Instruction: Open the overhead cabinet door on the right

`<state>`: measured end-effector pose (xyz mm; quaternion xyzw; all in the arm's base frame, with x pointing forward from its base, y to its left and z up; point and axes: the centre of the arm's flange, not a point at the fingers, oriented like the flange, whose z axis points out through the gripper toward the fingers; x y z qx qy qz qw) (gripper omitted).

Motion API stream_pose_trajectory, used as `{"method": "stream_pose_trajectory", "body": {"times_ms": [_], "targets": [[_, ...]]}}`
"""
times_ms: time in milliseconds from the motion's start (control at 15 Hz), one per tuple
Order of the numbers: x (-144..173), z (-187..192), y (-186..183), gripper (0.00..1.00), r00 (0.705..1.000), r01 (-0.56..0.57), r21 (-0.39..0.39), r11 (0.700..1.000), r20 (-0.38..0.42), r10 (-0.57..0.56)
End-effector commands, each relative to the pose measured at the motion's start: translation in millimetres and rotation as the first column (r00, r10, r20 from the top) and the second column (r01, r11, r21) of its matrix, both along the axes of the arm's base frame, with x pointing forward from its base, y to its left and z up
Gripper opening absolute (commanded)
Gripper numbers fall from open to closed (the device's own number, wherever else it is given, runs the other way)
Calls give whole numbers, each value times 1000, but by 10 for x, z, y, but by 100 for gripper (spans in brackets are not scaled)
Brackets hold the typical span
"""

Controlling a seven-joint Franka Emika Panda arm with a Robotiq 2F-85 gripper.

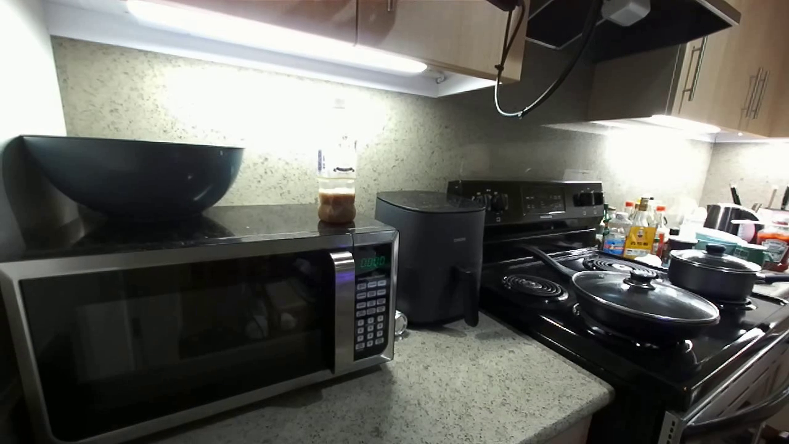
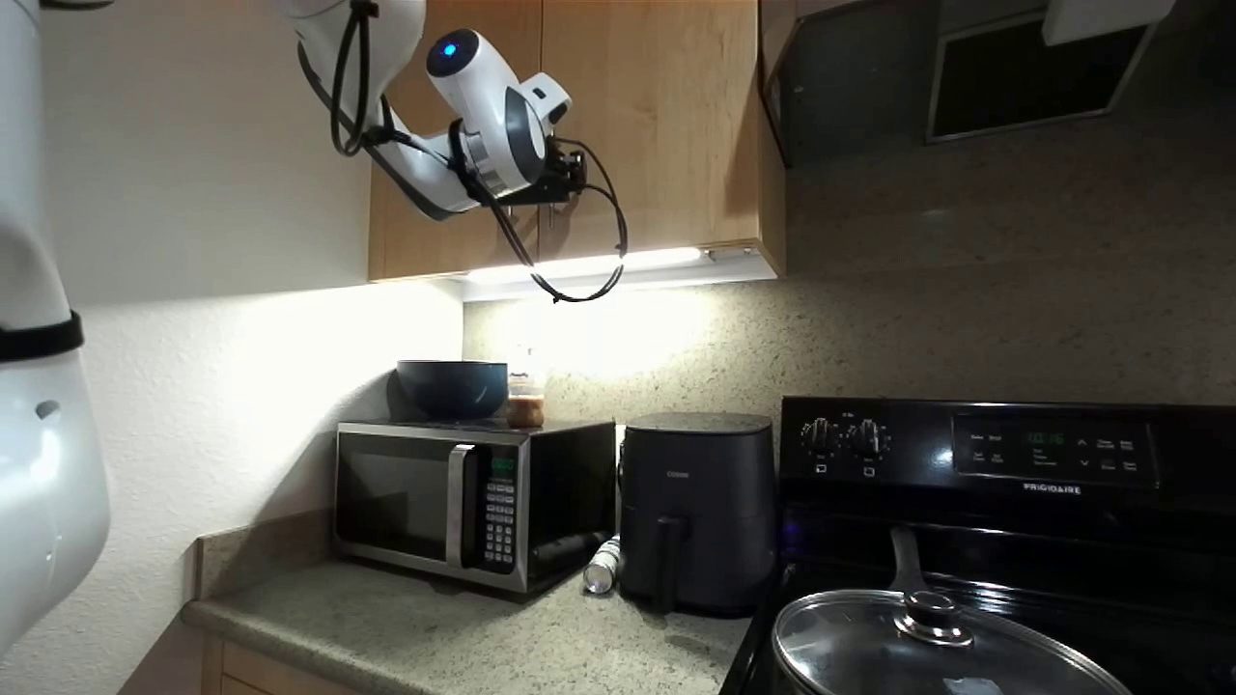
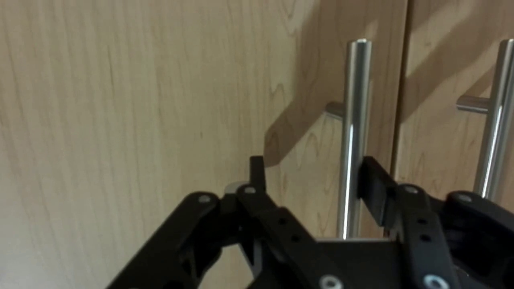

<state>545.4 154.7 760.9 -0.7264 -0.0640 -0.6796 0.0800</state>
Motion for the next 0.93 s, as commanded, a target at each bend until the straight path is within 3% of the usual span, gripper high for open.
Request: {"method": "stream_pose_trajectory", "body": {"times_ms": [0,200,333,867], "targets": [[211,40,12,31,1000,7,-2,1000,-2,-7],[207,45,32,11,1000,-3,1,1000,-1,3],[187,44,40,4,1000,-6,7,1000,-6,6],[-424,57,-23,7,997,-4,-4,1000,-83,3]]}}
